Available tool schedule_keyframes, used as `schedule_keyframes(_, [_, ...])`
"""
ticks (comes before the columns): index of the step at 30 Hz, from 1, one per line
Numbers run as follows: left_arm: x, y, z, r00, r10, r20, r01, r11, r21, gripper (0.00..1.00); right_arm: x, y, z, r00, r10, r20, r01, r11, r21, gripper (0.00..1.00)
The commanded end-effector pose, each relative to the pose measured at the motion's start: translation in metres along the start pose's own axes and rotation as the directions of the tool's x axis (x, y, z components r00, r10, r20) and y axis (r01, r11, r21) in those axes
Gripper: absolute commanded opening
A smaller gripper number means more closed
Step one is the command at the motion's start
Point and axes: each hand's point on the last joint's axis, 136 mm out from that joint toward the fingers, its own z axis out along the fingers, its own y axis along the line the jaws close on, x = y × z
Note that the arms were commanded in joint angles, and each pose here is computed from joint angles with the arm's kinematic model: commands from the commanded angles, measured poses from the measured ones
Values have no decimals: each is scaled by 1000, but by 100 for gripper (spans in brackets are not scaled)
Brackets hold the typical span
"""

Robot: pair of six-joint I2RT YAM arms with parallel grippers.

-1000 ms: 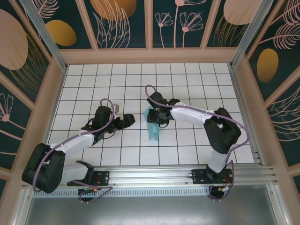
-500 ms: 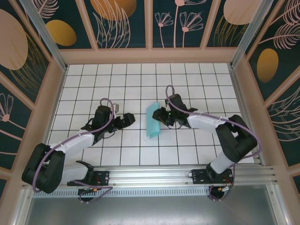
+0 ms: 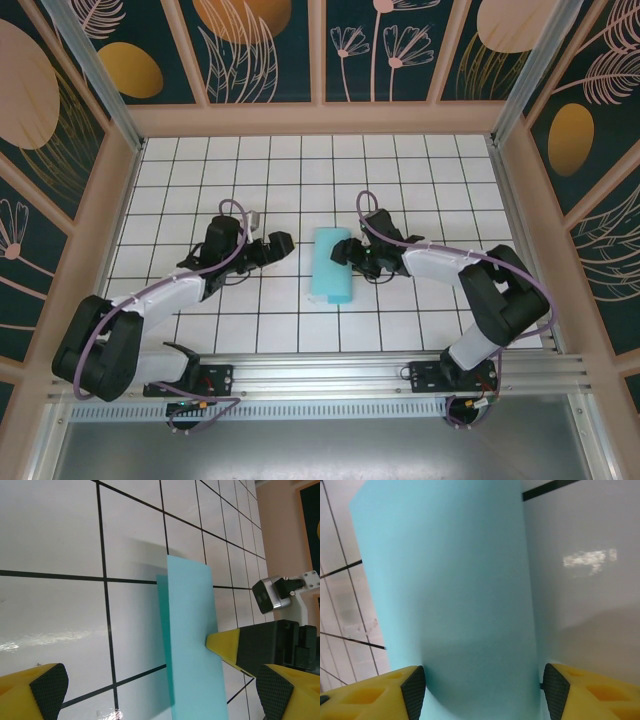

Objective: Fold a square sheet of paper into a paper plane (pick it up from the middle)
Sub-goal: Fold the square sheet of paper in half at the center of the table.

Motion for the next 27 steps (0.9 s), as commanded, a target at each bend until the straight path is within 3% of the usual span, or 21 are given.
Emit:
schedule_keyframes(1, [-6,-17,4,1000,14,1,-14,999,47,99,-8,-2,-13,999,-18,33,17,999,32,69])
schedule_keyframes(10, [0,-30,19,999,41,-18,-41,999,30,98,-10,-29,-17,999,-37,17,35,992,119,68])
schedule_keyframes(18, [2,-42,38,1000,-6,10,6,1000,-26,84,5,-50,-3,993,-69,-91,86,978,192,66])
schedule_keyframes(20, [7,-42,46,1000,-21,7,22,999,-49,76,5,-52,-4,994,-63,-86,80,976,203,66])
schedule_keyframes(27, [9,-53,60,998,-58,15,59,998,-38,69,-3,-46,-7,999,-20,-29,25,982,187,66])
